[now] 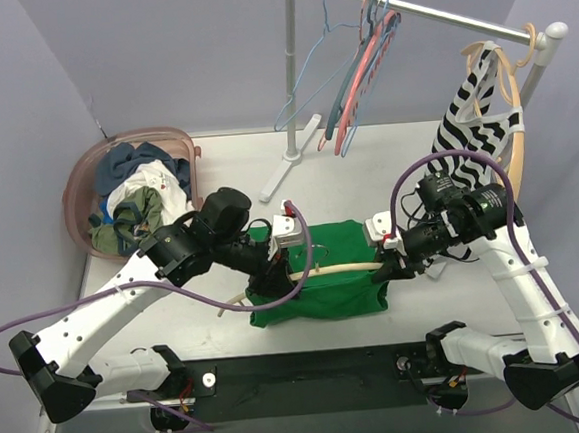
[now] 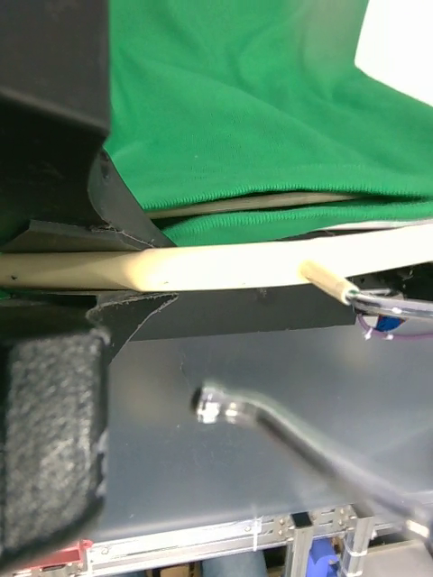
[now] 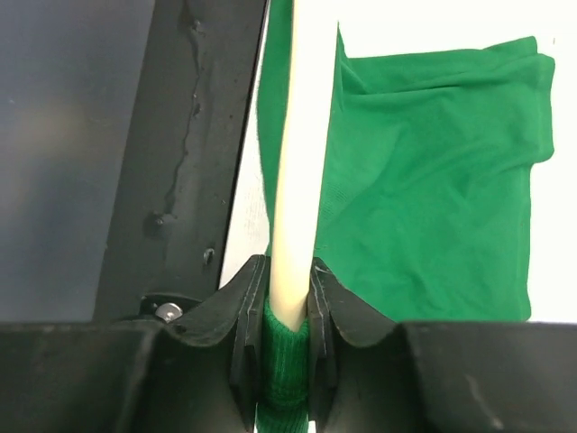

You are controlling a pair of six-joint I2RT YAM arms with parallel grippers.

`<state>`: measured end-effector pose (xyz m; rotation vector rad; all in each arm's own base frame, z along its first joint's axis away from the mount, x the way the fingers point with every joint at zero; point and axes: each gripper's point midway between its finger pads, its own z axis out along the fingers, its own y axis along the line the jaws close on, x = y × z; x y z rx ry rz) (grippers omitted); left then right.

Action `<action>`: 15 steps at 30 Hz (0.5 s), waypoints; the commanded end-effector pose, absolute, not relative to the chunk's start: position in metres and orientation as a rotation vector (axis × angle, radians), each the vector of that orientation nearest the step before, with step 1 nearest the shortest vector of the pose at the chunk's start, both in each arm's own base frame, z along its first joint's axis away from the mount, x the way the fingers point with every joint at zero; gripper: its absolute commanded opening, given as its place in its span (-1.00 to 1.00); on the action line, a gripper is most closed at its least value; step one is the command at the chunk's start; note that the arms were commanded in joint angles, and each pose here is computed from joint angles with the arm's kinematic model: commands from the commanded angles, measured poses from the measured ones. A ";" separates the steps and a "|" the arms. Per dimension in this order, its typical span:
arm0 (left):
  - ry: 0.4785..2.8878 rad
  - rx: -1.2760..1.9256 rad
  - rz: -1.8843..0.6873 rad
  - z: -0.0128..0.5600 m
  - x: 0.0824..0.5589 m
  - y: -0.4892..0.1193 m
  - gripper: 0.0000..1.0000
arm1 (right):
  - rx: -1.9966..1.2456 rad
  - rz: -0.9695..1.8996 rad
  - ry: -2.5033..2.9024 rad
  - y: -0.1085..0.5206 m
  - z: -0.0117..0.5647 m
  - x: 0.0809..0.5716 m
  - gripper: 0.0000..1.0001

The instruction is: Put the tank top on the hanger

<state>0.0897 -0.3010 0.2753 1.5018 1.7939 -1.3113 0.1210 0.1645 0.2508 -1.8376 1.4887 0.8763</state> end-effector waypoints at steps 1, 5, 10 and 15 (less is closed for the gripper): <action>1.606 1.419 -1.238 0.317 0.105 -0.306 -1.00 | -1.812 1.058 1.711 0.150 0.254 0.072 -1.00; 1.619 1.306 -1.115 0.321 0.122 -0.296 -0.51 | -1.677 0.959 1.908 0.143 0.257 0.086 -1.00; 1.672 1.131 -0.841 0.329 0.157 -0.266 0.44 | -1.474 0.837 2.031 0.128 0.254 0.094 -1.00; 1.633 0.994 -0.687 0.347 0.167 -0.229 0.61 | -1.160 0.723 2.088 0.109 0.259 0.110 -1.00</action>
